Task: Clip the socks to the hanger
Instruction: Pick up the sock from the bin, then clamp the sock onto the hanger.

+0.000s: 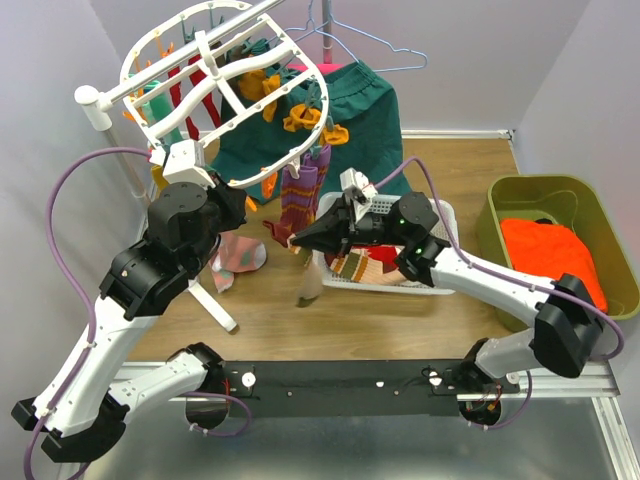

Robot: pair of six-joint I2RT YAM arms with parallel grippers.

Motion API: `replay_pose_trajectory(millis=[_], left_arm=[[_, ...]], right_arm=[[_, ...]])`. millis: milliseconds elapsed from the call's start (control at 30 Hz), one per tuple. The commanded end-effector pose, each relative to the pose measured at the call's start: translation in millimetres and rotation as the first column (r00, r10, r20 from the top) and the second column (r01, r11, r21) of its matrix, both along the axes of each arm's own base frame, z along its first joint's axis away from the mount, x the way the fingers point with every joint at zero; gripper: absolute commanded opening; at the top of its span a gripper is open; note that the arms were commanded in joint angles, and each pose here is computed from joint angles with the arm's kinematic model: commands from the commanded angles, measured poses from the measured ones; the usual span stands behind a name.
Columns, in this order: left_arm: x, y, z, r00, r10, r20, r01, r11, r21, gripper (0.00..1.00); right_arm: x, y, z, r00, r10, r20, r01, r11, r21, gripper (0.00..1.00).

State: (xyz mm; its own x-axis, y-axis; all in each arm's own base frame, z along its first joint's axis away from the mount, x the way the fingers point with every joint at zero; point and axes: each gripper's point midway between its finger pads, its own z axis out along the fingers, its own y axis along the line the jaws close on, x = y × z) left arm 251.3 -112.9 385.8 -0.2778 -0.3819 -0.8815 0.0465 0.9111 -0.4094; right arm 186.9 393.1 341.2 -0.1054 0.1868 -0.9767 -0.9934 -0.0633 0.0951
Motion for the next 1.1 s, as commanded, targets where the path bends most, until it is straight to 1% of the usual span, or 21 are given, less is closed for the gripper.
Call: replay_pose_trajectory(millis=[0, 133, 367, 800, 1067], left_arm=[[1.0, -0.4, 24.7, 0.998, 0.008, 0.063, -0.004, 0.998, -0.065, 0.17], [0.3, 0.4, 25.6, 0.998, 0.009, 0.064, -0.005, 0.998, -0.066, 0.17], [1.5, -2.3, 27.3, 0.998, 0.003, 0.065, 0.002, 0.997, -0.073, 0.17], [3.5, -9.6, 20.0, 0.999, -0.019, 0.048, 0.023, 0.996, -0.084, 0.17], [4.5, -13.7, 17.4, 0.999, -0.032, 0.038, 0.035, 0.996, -0.087, 0.17]], right_arm=[[20.5, 8.0, 6.1, 0.994, -0.104, 0.029, 0.100, 0.990, 0.104, 0.01], [24.5, 19.0, -6.1, 0.996, -0.092, 0.017, 0.090, 0.992, 0.092, 0.01], [30.4, 25.8, -12.9, 0.995, -0.104, 0.001, 0.104, 0.991, 0.089, 0.01], [31.3, 30.0, -2.5, 0.995, -0.103, 0.009, 0.101, 0.988, 0.117, 0.01], [35.7, 29.7, 2.0, 0.991, -0.131, 0.019, 0.127, 0.983, 0.131, 0.01]])
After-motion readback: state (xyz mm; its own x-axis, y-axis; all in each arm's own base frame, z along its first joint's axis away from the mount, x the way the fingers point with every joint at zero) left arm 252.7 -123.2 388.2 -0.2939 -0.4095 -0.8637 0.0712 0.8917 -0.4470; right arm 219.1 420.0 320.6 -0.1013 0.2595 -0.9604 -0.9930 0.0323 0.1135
